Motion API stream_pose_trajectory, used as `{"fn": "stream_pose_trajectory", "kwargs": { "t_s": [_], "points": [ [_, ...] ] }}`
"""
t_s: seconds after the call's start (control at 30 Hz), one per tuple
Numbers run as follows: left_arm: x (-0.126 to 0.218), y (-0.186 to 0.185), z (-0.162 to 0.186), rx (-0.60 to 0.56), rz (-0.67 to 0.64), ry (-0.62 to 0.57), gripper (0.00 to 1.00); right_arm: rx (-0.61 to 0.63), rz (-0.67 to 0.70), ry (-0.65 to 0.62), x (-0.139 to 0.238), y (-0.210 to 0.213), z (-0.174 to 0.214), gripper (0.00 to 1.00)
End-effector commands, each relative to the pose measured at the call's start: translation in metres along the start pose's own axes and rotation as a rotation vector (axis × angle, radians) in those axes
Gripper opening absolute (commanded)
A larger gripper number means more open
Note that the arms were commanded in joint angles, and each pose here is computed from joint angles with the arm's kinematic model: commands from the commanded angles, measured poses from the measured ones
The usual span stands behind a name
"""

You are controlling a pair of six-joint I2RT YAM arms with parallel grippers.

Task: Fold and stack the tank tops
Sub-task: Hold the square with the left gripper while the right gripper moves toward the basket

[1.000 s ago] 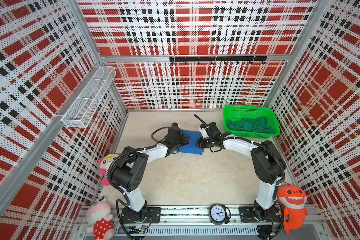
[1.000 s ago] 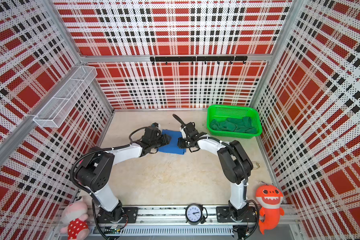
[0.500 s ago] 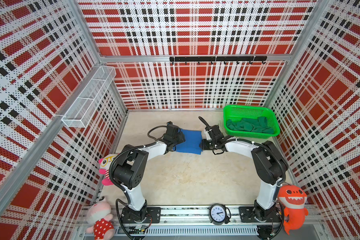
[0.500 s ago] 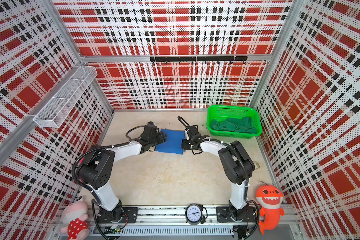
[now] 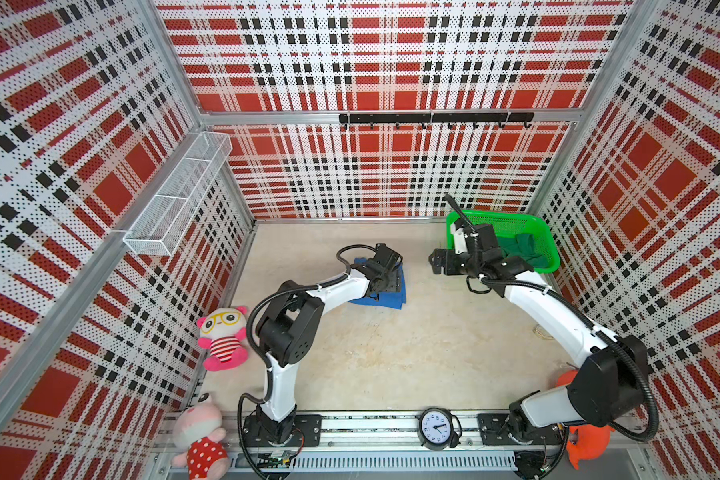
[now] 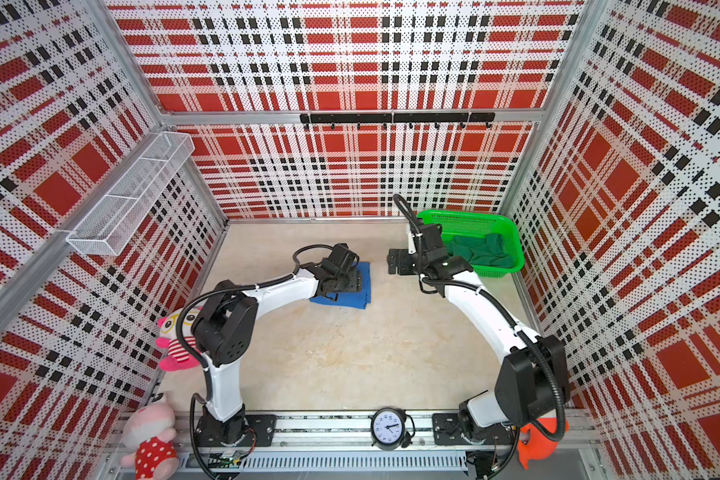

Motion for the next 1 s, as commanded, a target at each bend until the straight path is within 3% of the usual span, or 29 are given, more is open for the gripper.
{"fn": "stream_pose_trajectory", "kwargs": {
  "t_s": [0.0,0.2,0.37,0.63,0.97],
  "points": [
    [-0.014,0.027,0.012,-0.056,-0.090,0.117,0.80,0.023,0.056,0.001,0.017,-0.022,-0.001,0.96],
    [-0.028,0.072,0.009,-0.104,-0.174,0.191,0.80,0.022,0.072,-0.039,0.025,-0.034,-0.002,0.98],
    [-0.030,0.154,-0.018,-0.128,-0.346,0.229,0.78,0.010,0.070,-0.061,0.028,-0.044,0.000,0.97],
    [-0.052,0.271,-0.062,-0.055,-0.409,0.233,0.77,-0.004,0.087,-0.082,0.049,-0.060,0.000,0.96],
    [-0.073,0.343,-0.083,-0.091,-0.455,0.247,0.80,-0.068,0.225,-0.052,0.066,-0.110,0.002,0.95]
  ]
}}
Point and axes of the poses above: each gripper's point midway between its finger pads, its own x axis back along the fingers, its own y axis along the line the jaws close on, z = x × y, the point moved 1 cm from there along x, back along the fingers, and after that the axes turned 2 degrees about x, right-handed, at the moved point
